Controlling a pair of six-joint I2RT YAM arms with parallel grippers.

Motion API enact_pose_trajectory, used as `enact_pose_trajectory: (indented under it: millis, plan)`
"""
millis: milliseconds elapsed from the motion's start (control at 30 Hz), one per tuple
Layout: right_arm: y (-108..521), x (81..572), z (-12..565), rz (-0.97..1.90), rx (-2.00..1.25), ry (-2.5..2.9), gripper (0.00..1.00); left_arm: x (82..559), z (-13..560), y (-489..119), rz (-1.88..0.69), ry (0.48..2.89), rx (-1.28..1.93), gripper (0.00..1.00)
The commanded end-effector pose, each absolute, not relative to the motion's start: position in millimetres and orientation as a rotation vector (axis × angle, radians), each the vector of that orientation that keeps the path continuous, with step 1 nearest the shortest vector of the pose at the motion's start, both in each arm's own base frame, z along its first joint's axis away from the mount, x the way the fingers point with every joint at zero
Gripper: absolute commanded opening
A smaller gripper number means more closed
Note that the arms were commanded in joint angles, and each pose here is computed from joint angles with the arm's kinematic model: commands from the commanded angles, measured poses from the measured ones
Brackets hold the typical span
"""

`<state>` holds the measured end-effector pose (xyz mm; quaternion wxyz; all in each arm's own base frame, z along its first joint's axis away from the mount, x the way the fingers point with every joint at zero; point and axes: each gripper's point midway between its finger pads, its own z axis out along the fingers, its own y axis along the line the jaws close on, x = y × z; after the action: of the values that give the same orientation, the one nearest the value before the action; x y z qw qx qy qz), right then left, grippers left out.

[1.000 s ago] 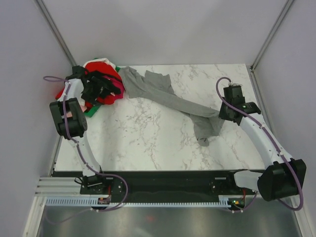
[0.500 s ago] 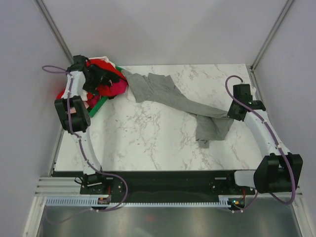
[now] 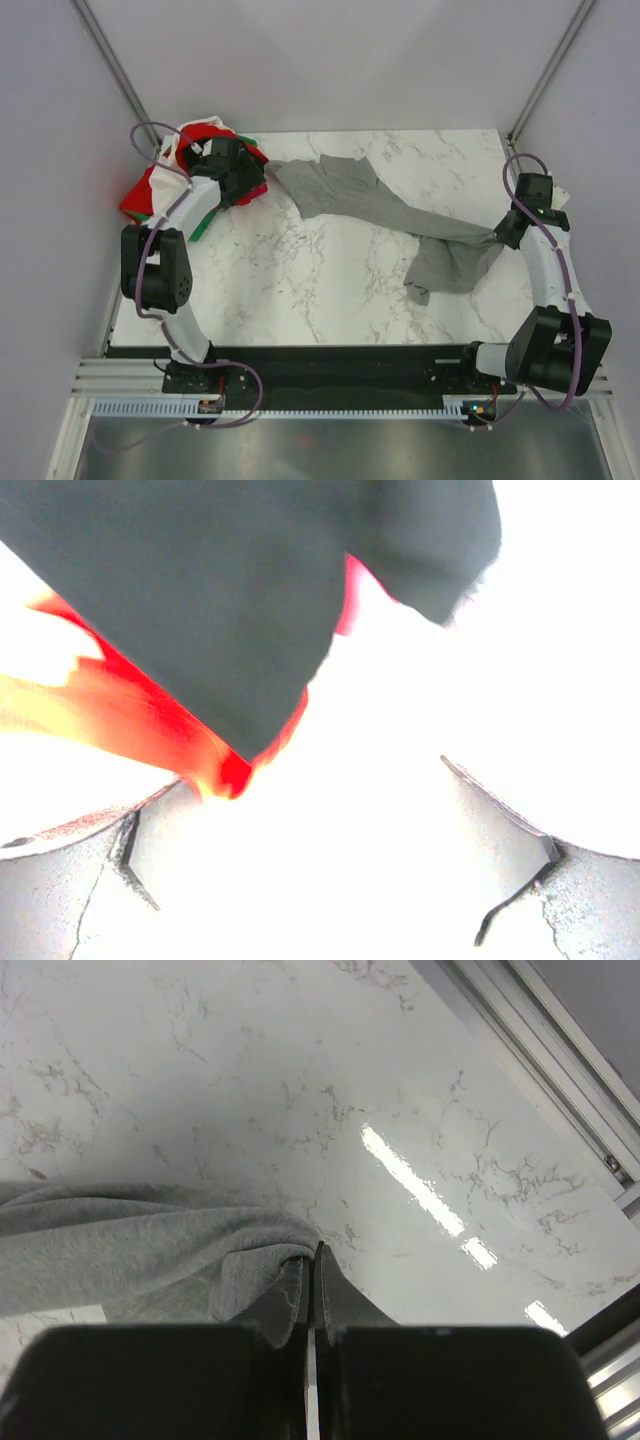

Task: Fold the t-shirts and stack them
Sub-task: Move the tshirt to the center of the board, then flatten the tshirt out

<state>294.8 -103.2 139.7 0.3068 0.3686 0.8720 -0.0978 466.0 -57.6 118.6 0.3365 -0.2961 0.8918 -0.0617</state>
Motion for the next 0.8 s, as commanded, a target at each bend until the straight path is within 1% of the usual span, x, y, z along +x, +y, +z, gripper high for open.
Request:
enact_pose_trajectory:
  millis: [0,133,167,233,400,500,533,633,733,767]
  plan:
    - [-108,310,164,-0.195,1.024,2.2,0.0,471,128,-93,-0.284,2.231,-0.691,1.0]
    - [-94,319,157,-0.08,0.996,2.22,0.0,472,100,-105,-0.295,2.285,-0.693,1.0]
    - [-90,320,153,-0.055,0.989,2.236,0.0,479,100,-108,-0.305,2.285,-0.682,1.0]
    - [-89,319,145,-0.05,0.975,2.257,0.0,485,80,-114,-0.311,2.33,-0.654,1.0]
    - [-87,319,138,-0.039,0.953,2.271,0.0,508,81,-136,-0.448,2.294,-0.575,1.0]
    - [-83,321,136,-0.016,0.943,2.276,0.0,511,79,-145,-0.509,2.289,-0.551,0.99]
    - [-84,321,135,-0.016,0.943,2.279,0.0,515,77,-148,-0.532,2.278,-0.544,0.98]
    - [-83,322,129,-0.011,0.941,2.292,0.0,515,71,-158,-0.585,2.288,-0.526,0.93]
    - [-82,322,124,-0.01,0.939,2.301,0.0,501,58,-161,-0.589,2.315,-0.539,0.91]
    - [-82,323,124,-0.006,0.94,2.301,0.0,499,62,-162,-0.6,2.3,-0.536,0.91]
